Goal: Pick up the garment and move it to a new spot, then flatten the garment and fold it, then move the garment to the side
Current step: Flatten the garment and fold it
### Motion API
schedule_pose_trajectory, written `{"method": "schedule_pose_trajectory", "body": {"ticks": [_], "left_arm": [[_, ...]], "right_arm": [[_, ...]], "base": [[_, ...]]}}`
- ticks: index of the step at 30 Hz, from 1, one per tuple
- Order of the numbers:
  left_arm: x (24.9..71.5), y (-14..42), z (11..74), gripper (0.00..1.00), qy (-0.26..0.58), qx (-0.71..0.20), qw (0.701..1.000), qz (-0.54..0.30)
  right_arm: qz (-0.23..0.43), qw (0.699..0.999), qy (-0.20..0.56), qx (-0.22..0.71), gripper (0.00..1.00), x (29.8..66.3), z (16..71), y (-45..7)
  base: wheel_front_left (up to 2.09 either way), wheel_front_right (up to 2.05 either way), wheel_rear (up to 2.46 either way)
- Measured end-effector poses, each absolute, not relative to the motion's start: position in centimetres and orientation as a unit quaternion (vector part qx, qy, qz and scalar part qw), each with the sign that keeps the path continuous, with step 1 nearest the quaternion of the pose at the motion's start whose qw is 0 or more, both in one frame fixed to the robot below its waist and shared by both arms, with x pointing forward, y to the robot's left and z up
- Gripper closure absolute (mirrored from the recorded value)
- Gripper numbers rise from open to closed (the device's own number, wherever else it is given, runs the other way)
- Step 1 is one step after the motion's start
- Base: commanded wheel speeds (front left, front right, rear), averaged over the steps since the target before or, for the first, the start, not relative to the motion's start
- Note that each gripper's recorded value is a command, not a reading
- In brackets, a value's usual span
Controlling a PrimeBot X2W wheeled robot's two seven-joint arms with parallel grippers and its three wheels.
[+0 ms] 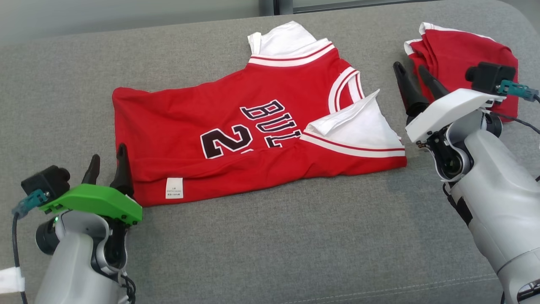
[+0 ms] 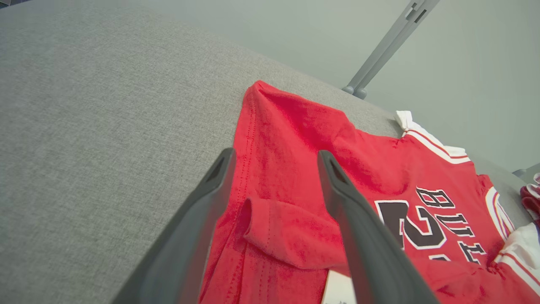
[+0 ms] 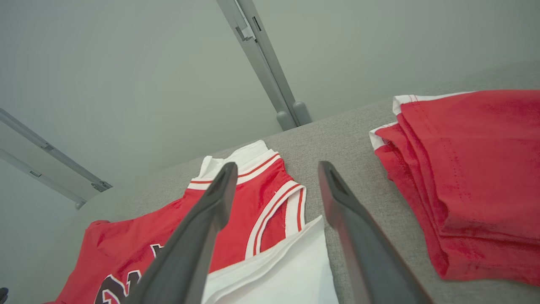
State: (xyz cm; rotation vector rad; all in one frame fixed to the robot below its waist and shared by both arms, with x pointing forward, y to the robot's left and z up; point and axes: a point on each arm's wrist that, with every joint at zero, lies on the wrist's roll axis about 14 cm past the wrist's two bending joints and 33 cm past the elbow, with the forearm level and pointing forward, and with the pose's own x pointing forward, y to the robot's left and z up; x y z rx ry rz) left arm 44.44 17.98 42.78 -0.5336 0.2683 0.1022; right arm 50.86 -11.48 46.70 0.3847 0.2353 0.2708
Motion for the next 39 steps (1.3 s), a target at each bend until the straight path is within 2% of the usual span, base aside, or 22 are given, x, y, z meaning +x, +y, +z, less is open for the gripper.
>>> {"method": "schedule_pose_trajectory", "body": {"ticks": [6, 14, 23, 34, 35, 36, 39], "left_arm": [[40.7, 18.5, 39.8, 0.00, 0.168, -0.289, 0.939, 0.080], [37.6, 18.1, 37.9, 0.00, 0.196, -0.318, 0.923, 0.091], [37.6, 17.3, 37.5, 0.00, 0.206, -0.361, 0.905, 0.094], [38.5, 16.0, 36.9, 0.02, 0.221, -0.362, 0.902, 0.081], [38.7, 16.0, 36.9, 0.15, 0.220, -0.364, 0.902, 0.082], [38.9, 16.1, 36.9, 0.44, 0.217, -0.365, 0.902, 0.084], [39.2, 16.3, 37.0, 0.82, 0.212, -0.371, 0.900, 0.089]], "right_arm": [[0.131, 0.970, 0.086, 0.185, 0.00, 50.4, 47.9, -11.9], [0.133, 0.968, 0.093, 0.189, 0.00, 47.5, 46.6, -11.4], [0.140, 0.965, 0.083, 0.204, 0.00, 46.0, 47.0, -10.7], [0.111, 0.967, 0.097, 0.206, 0.00, 44.0, 45.2, -13.0], [0.107, 0.967, 0.101, 0.206, 0.00, 43.8, 44.9, -13.3], [0.104, 0.967, 0.107, 0.207, 0.00, 43.4, 44.4, -13.5], [0.096, 0.963, 0.127, 0.216, 0.00, 42.3, 42.9, -13.5]], "base": [[0.00, 0.00, 0.00], [0.00, 0.00, 0.00], [0.00, 0.00, 0.00], [0.00, 0.00, 0.00], [0.00, 0.00, 0.00], [0.00, 0.00, 0.00], [0.00, 0.00, 0.00]]}}
